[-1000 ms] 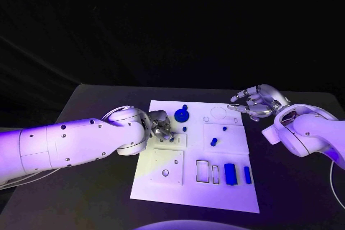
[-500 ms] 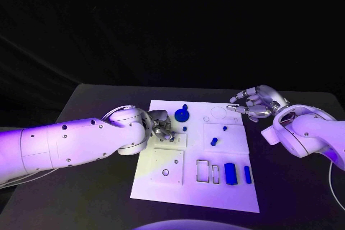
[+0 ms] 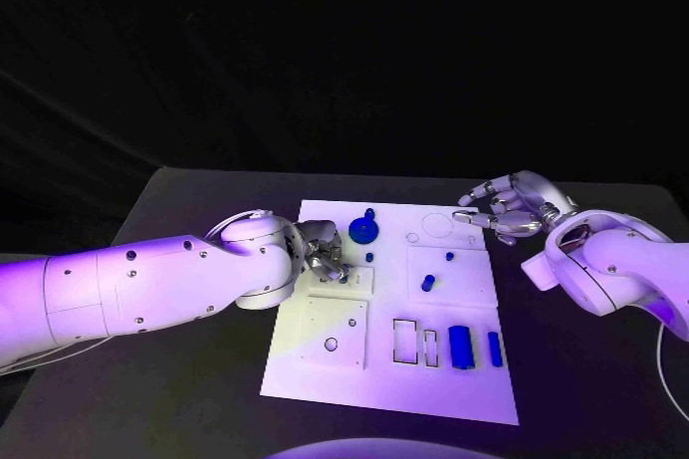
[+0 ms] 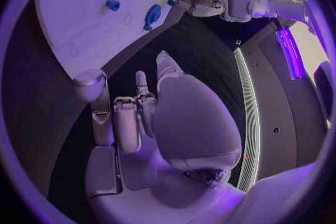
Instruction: Assemble the parts on the task board
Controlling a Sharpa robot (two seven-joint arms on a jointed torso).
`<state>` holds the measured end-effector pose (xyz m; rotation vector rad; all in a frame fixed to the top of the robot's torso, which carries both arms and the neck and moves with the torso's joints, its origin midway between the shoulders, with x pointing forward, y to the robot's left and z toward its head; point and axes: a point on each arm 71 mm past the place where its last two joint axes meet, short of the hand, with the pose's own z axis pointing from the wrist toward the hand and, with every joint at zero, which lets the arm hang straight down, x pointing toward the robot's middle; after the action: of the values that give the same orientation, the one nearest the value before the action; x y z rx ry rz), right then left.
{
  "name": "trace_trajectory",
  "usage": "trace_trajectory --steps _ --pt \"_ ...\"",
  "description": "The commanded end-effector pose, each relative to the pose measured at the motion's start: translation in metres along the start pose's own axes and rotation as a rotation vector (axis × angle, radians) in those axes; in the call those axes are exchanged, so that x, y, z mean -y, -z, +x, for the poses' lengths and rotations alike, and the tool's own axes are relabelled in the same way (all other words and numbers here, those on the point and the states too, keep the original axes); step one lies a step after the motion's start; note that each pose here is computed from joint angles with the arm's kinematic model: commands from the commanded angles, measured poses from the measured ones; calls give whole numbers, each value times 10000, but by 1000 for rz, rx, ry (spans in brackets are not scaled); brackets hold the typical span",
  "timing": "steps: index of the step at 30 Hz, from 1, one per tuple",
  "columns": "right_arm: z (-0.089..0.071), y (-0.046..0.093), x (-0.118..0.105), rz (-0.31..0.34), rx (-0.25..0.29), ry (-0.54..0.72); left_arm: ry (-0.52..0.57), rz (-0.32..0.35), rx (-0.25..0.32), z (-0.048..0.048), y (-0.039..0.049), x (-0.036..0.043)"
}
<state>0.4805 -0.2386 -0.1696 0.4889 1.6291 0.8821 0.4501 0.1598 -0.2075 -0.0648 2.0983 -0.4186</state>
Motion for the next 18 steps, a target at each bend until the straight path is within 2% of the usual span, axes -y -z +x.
trace_trajectory --steps 1,18 --pt "17 4 -8 -9 -17 -1 -28 6 -10 12 -4 12" --pt "10 10 -1 -8 -15 -1 -40 3 -30 33 1 -2"
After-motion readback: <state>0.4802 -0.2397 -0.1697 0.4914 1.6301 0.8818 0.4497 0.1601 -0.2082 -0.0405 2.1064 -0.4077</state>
